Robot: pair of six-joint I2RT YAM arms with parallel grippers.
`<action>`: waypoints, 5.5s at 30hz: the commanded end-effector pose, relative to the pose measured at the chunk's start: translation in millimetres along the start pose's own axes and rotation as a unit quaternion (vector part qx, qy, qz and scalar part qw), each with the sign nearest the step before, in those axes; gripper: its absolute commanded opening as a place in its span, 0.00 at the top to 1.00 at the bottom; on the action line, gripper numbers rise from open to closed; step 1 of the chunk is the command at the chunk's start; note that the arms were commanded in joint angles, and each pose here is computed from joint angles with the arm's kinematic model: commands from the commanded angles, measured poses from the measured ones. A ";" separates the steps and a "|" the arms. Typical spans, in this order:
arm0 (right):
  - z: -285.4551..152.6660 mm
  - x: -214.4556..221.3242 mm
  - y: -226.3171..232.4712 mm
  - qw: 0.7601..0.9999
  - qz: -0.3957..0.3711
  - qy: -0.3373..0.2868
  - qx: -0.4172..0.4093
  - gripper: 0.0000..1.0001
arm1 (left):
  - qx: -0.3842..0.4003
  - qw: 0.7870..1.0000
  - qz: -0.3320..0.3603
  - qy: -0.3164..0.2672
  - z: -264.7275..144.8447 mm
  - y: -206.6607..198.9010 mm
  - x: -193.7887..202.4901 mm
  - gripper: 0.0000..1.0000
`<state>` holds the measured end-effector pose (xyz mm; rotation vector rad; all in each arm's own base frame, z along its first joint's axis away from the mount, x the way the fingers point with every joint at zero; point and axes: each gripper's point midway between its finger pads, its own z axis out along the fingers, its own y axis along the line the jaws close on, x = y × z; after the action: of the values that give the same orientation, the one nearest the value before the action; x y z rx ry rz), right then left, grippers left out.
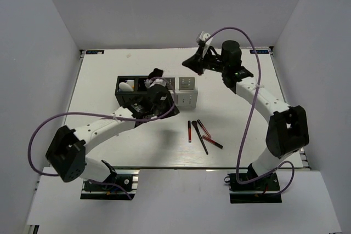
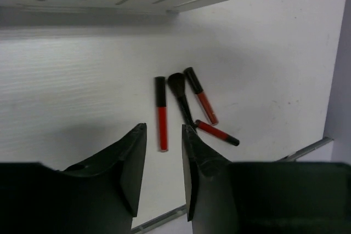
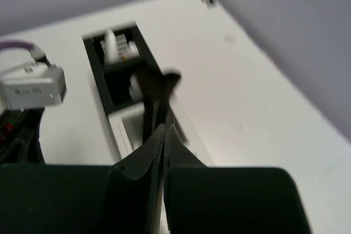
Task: Organize the makeup
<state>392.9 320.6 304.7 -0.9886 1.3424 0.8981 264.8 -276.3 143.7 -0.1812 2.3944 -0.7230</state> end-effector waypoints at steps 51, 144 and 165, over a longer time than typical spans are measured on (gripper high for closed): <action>-217.4 194.6 42.4 0.924 0.226 0.244 0.188 0.78 | -0.215 0.966 0.044 0.133 95.3 -46.6 105.4 0.56; -220.7 182.1 16.6 0.917 0.217 0.273 0.194 0.76 | -0.278 0.870 0.159 -0.375 30.2 -18.4 -232.1 0.91; -197.2 168.4 81.4 0.949 0.173 0.264 -0.022 0.59 | -0.142 0.907 0.107 -0.382 -46.7 -71.2 -230.4 0.43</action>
<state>278.1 135.9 123.5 -0.8975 2.1156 0.8185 447.7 -249.2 248.9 -0.2187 1.7875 0.1079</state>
